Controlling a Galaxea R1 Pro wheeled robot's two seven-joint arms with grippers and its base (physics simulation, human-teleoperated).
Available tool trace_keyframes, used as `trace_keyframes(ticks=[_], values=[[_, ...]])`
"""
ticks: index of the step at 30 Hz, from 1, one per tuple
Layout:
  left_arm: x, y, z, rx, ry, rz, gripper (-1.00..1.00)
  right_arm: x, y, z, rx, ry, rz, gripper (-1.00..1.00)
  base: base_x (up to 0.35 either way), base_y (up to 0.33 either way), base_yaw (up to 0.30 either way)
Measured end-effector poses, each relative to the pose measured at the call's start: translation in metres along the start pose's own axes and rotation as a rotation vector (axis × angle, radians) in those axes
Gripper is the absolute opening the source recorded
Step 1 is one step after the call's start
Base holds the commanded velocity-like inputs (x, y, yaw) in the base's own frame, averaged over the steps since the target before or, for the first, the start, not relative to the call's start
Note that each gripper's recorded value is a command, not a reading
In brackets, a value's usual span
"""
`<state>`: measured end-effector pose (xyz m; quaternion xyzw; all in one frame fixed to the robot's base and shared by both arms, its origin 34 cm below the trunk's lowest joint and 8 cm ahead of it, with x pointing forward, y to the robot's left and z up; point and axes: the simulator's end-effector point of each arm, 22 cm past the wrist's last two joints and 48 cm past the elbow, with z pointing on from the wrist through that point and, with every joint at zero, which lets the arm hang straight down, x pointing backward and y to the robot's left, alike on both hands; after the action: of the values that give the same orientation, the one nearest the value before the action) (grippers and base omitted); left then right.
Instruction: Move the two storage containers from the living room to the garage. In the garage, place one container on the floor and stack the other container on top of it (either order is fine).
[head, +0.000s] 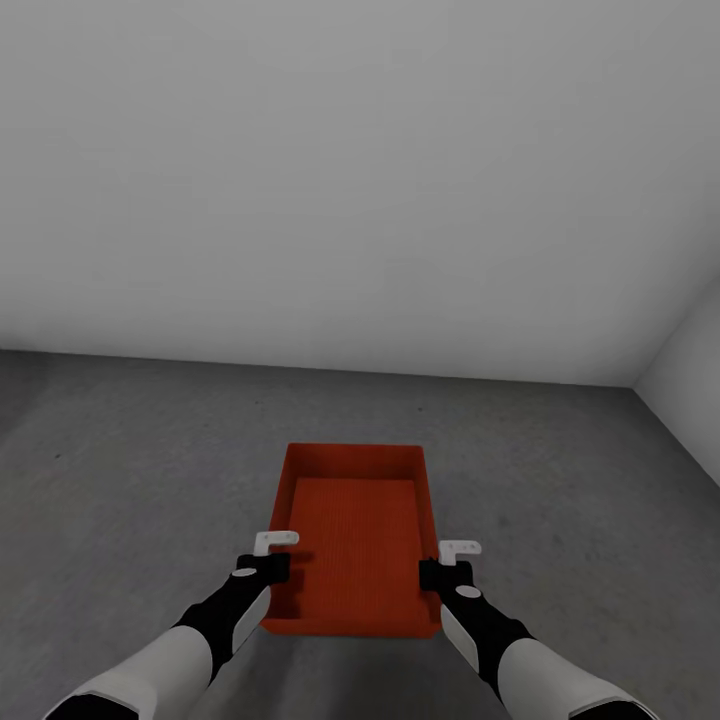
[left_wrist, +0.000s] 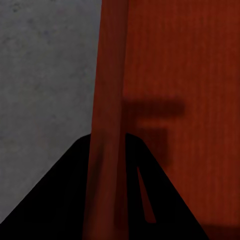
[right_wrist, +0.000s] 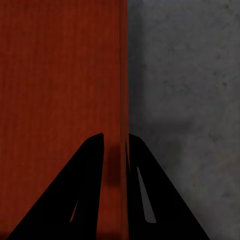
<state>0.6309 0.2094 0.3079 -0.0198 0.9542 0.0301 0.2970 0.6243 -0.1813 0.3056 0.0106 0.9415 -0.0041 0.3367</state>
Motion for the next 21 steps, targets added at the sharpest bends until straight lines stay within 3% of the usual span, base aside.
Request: trace_keyframes(ticks=[3, 4, 5, 21], values=[[0.0011, 0.0003, 0.0001, 0.0, 0.003, 0.0, -1.0, 0.0009, 0.0002, -0.0001, 0.0, 0.002, -0.001, -1.0, 0.0, 0.0, 0.0], [0.0013, 0.0, 0.0, 0.0, 0.003, 0.0, 1.0, 0.0011, 0.0, 0.0, 0.0, 0.003, -0.001, 1.0, 0.0, 0.0, 0.0], [-0.0025, -0.0051, -0.0008, 0.006, -0.001, -0.021, 1.0, 0.0027, -0.0052, -0.0002, 0.022, 0.006, 0.01, 1.0, 0.0, 0.0, 0.0], [-0.0025, -0.0029, -0.0005, 0.003, -0.001, -0.024, 1.0, 0.0025, -0.0053, -0.0002, 0.022, 0.005, 0.008, 1.0, 0.0, 0.0, 0.0]])
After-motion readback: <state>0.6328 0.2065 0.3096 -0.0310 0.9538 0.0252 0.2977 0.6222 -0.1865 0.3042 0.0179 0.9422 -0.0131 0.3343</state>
